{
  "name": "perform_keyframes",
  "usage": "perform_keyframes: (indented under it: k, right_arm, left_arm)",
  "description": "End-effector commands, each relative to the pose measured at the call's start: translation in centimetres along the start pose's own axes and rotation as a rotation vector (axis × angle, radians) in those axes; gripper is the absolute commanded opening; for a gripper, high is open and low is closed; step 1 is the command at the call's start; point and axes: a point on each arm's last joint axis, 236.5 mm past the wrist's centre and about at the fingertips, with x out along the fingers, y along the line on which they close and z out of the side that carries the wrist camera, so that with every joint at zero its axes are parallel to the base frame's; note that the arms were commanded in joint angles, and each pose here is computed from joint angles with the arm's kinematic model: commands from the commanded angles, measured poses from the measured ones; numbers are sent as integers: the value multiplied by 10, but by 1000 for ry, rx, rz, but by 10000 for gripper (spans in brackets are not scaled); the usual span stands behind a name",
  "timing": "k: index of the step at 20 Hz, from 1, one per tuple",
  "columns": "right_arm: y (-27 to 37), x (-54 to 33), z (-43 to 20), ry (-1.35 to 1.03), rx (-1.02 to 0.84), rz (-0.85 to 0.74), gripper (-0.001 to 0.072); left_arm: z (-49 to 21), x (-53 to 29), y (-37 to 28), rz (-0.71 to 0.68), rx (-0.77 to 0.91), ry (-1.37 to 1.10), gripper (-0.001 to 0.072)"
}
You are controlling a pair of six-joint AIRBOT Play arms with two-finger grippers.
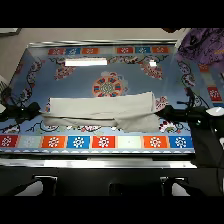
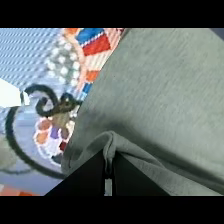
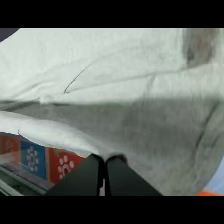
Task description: Fold the clothes and pants, and hang the long-sleeved shirts on hangers.
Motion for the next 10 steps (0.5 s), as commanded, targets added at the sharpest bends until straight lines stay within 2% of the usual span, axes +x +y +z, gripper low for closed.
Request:
perform_keyframes:
  k: [1, 10]
  right_arm:
    - [-13, 30, 45, -37, -70, -132, 36]
    - [-26, 61, 111, -44, -98, -230, 36]
  left_arm:
    - [29, 24, -13, -3, 37, -14, 15]
    - [66, 68, -34, -11, 85, 6, 15]
